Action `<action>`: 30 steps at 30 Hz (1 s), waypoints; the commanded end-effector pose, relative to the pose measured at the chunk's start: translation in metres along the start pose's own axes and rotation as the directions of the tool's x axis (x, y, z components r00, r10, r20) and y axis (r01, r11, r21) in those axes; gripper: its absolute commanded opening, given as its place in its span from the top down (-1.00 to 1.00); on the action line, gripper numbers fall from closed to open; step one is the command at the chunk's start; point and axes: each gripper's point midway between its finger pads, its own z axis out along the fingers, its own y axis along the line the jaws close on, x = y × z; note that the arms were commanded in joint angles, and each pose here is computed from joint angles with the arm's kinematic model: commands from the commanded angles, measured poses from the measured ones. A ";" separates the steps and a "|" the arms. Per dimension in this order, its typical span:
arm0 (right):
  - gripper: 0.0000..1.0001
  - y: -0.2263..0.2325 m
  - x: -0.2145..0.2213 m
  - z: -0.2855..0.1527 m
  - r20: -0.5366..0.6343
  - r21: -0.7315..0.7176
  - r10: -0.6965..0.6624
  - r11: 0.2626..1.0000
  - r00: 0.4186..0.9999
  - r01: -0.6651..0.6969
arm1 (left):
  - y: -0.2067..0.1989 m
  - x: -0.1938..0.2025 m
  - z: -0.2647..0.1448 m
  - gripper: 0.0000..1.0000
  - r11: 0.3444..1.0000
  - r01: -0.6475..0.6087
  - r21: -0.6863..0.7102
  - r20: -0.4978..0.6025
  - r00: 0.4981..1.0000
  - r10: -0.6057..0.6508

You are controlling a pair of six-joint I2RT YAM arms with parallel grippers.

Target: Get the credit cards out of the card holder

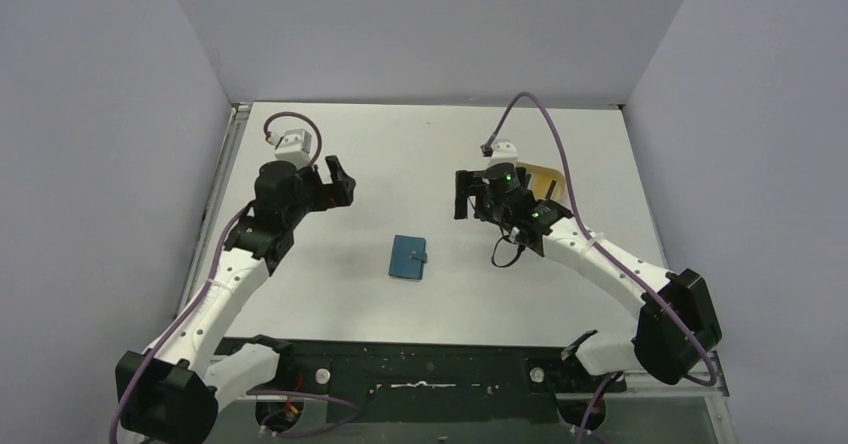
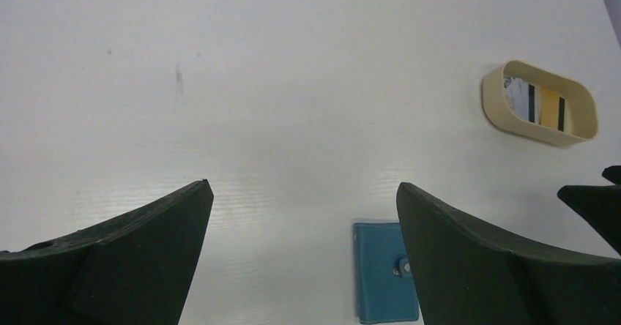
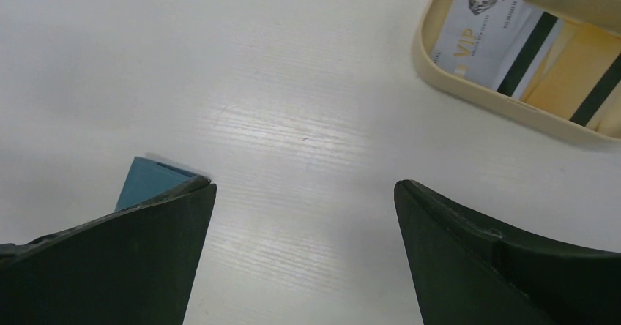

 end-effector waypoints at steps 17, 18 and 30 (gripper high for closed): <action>-1.00 -0.032 -0.034 -0.017 0.170 0.127 -0.040 0.992 0.985 0.018 | 0.022 -0.030 -0.017 -0.94 0.986 -0.124 -0.115 0.151 0.978 0.141; -1.00 -0.033 -0.035 -0.019 0.178 0.126 -0.039 0.992 0.983 0.017 | 0.023 -0.031 -0.018 -0.94 0.985 -0.124 -0.120 0.158 0.977 0.142; -1.00 -0.065 -0.061 -0.044 0.353 0.264 0.050 0.953 0.934 -0.150 | 0.024 -0.046 -0.034 -0.94 0.987 -0.117 -0.109 0.329 0.933 0.147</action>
